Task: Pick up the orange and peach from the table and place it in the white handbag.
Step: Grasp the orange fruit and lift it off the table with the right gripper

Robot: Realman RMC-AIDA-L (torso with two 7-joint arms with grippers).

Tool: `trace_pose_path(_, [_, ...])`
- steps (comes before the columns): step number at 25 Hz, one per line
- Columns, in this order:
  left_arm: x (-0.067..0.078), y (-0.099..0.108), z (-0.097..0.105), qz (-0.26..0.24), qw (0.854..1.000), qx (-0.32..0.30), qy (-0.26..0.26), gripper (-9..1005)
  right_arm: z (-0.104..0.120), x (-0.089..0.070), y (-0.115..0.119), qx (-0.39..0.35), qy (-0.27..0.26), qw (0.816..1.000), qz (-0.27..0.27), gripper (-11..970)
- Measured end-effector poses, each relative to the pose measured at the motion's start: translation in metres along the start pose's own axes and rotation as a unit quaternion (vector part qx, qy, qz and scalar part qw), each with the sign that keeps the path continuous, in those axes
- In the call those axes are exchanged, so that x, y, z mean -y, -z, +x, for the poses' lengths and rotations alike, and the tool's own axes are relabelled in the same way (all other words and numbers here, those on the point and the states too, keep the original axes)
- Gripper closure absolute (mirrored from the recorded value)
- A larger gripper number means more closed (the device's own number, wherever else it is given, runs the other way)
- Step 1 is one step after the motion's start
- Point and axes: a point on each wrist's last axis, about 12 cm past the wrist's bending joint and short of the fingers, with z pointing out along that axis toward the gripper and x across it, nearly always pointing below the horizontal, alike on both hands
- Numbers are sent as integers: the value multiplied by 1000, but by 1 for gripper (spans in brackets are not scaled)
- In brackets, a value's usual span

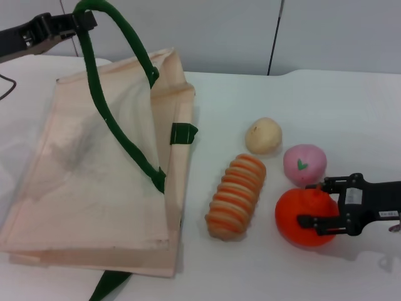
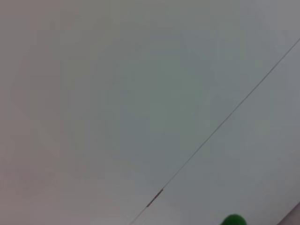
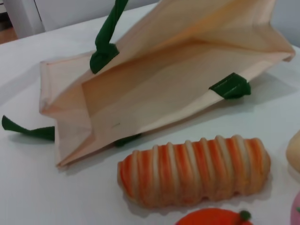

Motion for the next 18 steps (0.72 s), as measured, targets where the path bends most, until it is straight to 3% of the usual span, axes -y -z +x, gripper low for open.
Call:
trace_pose_path(2, [0, 0, 0, 0, 1000, 0, 0, 874, 1, 0, 1, -3, -2, 1000, 2, 200])
trace_pose_path(11, [1, 1, 3, 5, 1000, 0, -3, 874, 2, 1, 2, -10, -3, 1000, 2, 399])
trace_pose_path(18, [1, 0, 5, 11, 1000, 8, 1, 874, 3, 3, 6, -26, -13, 1000, 2, 483])
